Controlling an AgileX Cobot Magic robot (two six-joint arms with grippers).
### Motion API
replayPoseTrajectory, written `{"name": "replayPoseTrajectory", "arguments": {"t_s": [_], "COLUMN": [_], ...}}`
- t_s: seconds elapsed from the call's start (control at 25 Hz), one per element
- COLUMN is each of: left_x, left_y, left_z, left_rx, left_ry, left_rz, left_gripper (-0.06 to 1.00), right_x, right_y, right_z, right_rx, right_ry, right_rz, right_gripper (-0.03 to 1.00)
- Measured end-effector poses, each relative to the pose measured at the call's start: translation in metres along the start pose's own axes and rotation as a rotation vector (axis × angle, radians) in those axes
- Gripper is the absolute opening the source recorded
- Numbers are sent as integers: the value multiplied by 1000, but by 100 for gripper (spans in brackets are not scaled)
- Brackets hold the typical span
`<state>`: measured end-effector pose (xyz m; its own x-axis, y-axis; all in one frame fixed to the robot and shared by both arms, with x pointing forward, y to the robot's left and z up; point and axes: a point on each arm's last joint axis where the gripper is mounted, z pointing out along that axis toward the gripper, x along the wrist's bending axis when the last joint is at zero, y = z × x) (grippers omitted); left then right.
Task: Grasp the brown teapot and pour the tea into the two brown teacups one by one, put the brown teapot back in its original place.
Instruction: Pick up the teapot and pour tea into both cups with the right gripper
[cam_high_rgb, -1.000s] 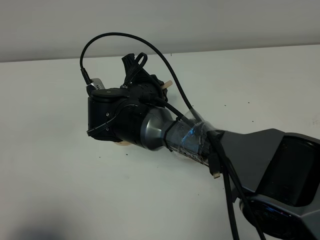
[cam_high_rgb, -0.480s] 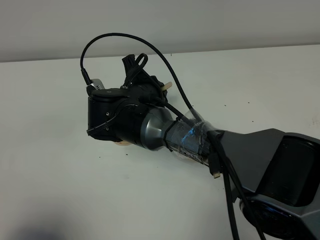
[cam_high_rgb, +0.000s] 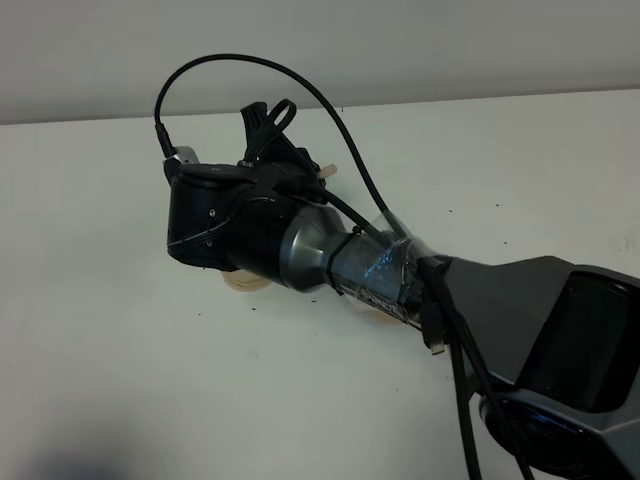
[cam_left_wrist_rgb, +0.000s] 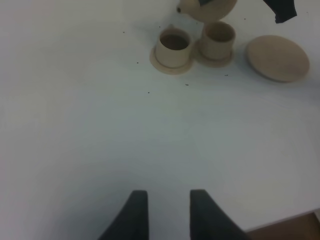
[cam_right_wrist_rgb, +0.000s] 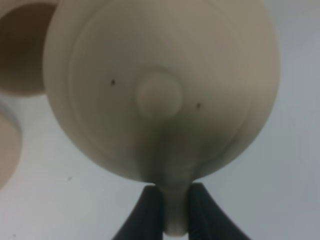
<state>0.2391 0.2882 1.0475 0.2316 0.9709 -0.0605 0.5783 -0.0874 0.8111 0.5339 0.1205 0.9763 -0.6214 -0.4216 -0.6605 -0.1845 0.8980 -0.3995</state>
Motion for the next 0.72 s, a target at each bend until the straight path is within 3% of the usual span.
{"name": "replayPoseTrajectory", "arguments": {"t_s": [0.28,0.72], "left_x": [0,0], "left_y": [0,0], "left_z": [0,0], "left_rx": [0,0], "left_ry": [0,0], "left_rz": [0,0], "left_gripper": [23,23], "right_x": [-20,-39], "right_y": [-12,-50], "right_z": [-4,-9], "right_rx": [-103,-370], "right_ry": [66,347], "right_rz": [118,386], "right_gripper": [11,11]}}
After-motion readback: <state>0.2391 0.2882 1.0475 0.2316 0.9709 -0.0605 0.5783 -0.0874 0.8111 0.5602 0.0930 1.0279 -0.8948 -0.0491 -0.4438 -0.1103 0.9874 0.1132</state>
